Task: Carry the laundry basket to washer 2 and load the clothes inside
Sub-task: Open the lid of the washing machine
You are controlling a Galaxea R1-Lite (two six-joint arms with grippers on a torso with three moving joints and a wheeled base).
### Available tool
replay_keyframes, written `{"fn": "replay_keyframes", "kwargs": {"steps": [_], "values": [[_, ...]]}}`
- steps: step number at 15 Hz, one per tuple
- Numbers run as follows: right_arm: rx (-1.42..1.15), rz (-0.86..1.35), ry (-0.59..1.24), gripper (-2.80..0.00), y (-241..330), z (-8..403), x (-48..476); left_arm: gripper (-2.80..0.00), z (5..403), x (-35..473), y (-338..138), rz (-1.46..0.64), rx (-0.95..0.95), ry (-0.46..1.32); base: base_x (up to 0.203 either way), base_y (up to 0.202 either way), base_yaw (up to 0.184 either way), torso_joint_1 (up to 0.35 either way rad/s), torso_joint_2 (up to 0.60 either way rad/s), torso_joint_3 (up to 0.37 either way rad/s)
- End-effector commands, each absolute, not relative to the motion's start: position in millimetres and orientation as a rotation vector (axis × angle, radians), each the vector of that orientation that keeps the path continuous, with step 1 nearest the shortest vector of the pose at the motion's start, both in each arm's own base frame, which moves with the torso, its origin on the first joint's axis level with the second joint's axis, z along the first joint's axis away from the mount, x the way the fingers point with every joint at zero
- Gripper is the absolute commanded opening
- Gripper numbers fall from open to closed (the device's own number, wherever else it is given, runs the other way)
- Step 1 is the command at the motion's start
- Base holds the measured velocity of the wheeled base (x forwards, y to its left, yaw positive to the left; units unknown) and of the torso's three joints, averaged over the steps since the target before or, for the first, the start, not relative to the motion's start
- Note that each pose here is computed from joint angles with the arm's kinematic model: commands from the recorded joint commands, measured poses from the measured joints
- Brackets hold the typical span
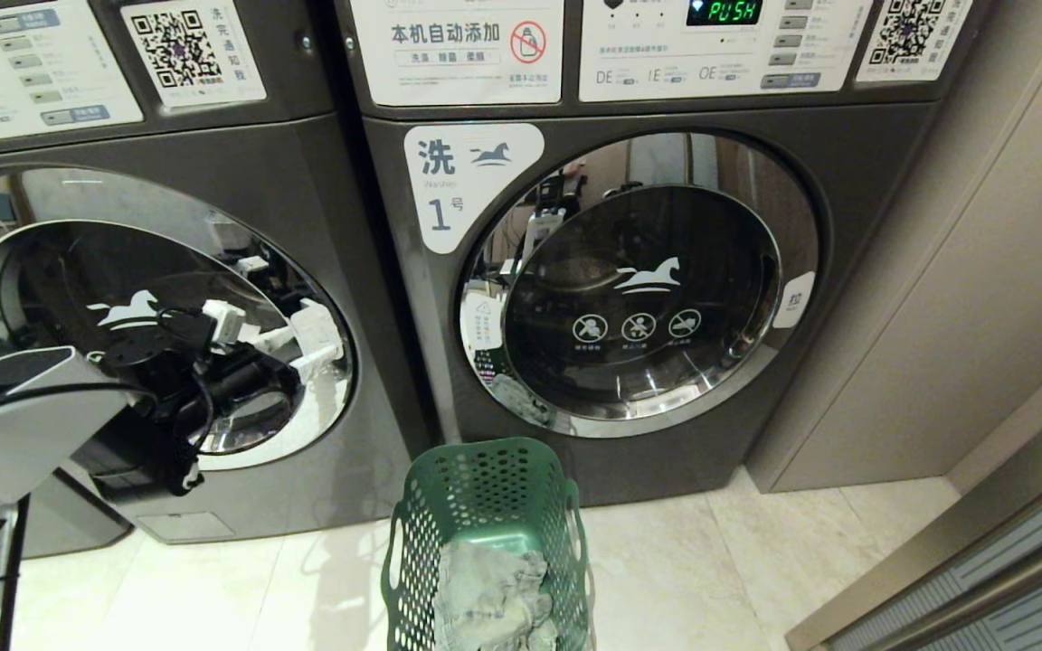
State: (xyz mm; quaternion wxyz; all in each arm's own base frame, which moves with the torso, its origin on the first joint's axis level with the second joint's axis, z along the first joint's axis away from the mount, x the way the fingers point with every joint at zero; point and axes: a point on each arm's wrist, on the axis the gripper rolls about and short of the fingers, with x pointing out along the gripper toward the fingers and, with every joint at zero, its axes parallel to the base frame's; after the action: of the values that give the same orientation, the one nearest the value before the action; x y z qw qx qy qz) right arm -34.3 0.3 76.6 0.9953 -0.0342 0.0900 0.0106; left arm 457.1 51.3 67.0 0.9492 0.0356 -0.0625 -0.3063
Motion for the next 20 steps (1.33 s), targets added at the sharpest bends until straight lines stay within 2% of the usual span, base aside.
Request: {"fn": "replay_keyframes", "kwargs": {"steps": [1,11,20], "values": [[-0.070,0.022,0.183,-2.80,0.3,76.5,-34.2,0.00,65.7,458.0,49.9,-0.630,0.075,-0.132,0.000,0.000,0.000,0.000,0.00,0.000],[-0.069,0.022,0.183,-2.80,0.3,76.5,-34.2,0.00,55.6,474.7,36.3,-0.717,0.028,-0.134,0.000,0.000,0.000,0.000,0.00,0.000],[-0.069,0.022,0.183,-2.80,0.3,76.5,-34.2,0.00,54.7,479.4,30.6,-0.890,0.002,-0.122,0.000,0.000,0.000,0.000,0.00,0.000]]}}
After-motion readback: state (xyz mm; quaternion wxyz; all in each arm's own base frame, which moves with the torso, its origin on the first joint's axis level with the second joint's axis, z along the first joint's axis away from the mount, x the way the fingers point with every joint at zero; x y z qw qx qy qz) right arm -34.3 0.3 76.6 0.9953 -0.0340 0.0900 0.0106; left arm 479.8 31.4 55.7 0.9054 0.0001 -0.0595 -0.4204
